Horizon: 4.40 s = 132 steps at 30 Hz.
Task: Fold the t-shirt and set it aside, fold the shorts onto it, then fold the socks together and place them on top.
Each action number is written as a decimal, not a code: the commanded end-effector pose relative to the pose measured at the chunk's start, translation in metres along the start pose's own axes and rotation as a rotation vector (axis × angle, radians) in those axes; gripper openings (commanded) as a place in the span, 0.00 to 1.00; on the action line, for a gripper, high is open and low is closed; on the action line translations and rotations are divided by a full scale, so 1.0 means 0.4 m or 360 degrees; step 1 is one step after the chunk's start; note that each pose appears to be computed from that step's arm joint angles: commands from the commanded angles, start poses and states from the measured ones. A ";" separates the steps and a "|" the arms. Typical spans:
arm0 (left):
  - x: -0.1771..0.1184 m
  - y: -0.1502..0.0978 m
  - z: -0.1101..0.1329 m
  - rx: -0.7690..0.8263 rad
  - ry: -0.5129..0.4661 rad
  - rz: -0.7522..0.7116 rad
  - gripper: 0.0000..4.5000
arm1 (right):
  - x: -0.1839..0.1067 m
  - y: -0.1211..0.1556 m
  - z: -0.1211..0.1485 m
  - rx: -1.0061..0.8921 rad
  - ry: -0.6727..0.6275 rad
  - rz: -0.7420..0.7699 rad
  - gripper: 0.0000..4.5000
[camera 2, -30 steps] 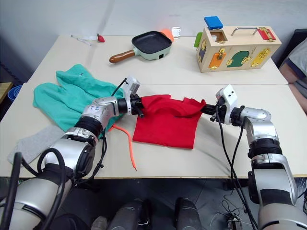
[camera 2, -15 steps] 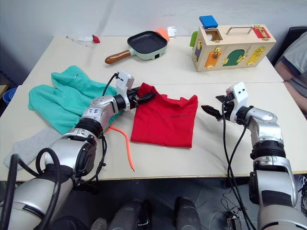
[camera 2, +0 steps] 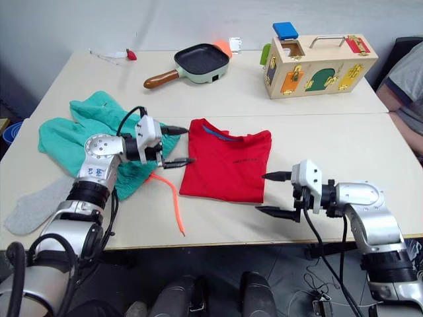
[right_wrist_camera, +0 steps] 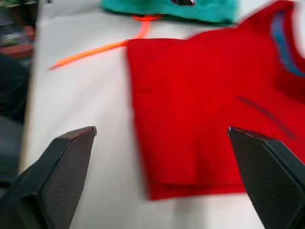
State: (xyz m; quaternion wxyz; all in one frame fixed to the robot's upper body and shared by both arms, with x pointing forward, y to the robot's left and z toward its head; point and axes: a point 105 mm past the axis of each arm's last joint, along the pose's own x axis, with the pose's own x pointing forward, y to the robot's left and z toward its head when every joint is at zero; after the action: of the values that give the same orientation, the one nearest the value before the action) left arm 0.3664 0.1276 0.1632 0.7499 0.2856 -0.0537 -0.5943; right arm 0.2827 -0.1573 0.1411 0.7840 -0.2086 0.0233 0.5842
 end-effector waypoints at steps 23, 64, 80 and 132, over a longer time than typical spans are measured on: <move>0.097 -0.170 -0.031 -0.0150 0.0256 -0.0222 0.41 | 0.106 -0.055 -0.055 -0.0405 0.0196 -0.0122 0.14; 0.197 -0.094 0.036 -0.0401 -0.0009 -0.0113 0.39 | 0.048 -0.127 -0.034 -0.0003 0.0015 -0.0217 0.00; 0.241 0.007 -0.019 -0.0578 -0.0041 0.0444 0.02 | 0.029 -0.288 -0.099 0.0080 0.0031 -0.0758 0.00; 0.194 -0.061 -0.028 -0.0754 -0.0106 0.0581 0.02 | 0.002 -0.258 -0.134 0.0388 -0.0183 -0.1060 0.00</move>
State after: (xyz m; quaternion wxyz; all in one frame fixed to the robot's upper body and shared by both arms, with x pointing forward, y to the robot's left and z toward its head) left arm 0.3691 0.0534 0.1111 0.8820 0.0667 0.0300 -0.4656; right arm 0.3853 -0.1737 0.1141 0.9386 -0.0696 -0.0075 0.3378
